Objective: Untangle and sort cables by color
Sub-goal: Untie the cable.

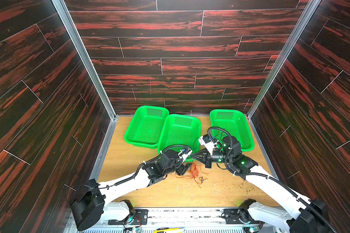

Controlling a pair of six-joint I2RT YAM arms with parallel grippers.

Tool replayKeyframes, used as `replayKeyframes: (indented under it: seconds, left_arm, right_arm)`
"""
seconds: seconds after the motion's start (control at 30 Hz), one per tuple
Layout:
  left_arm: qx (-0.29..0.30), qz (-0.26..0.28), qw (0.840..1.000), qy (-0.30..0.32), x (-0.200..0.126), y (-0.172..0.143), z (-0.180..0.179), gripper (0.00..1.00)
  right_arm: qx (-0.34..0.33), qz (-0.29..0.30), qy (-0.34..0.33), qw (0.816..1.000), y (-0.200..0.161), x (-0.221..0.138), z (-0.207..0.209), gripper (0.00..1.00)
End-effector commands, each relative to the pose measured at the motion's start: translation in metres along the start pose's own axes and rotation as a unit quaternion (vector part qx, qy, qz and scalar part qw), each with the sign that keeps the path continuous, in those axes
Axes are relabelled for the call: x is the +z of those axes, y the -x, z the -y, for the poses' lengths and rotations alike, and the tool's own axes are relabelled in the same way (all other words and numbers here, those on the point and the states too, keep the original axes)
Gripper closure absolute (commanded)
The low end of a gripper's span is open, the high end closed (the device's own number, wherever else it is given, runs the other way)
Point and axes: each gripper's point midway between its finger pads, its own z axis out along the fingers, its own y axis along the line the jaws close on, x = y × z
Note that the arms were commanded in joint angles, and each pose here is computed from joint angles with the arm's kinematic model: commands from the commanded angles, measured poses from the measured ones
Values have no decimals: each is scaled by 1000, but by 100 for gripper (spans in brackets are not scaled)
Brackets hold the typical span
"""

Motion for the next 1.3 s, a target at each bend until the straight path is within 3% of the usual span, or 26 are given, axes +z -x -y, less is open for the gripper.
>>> replayKeyframes:
  seconds: [0.0,0.1,0.33,0.53,0.77,1.03,1.27]
  left_arm:
    - [20,7,1000,-3,1,1,1,44]
    - [19,4,1000,-12,3,-2,4,50]
    - [23,-4,1000,-8,4,-9,2,85]
    - [4,-34,999,0,6,-32,0,100]
    - [-10,-60,998,32,8,-56,-10,100]
    - [-24,-101,993,56,16,-80,-18,100]
    - [-41,-107,992,58,16,-89,-18,100]
  right_arm:
    - [-21,14,16,1000,16,-2,-9,100]
    - [-23,15,17,999,18,-1,-8,100]
    - [-28,24,-10,999,22,-5,-3,100]
    - [-44,84,-58,994,48,-33,-1,100]
    - [-75,155,-109,979,86,-76,-10,100]
    - [-92,174,-173,965,116,-110,-15,100]
    - [-92,157,-230,956,111,-133,-5,100]
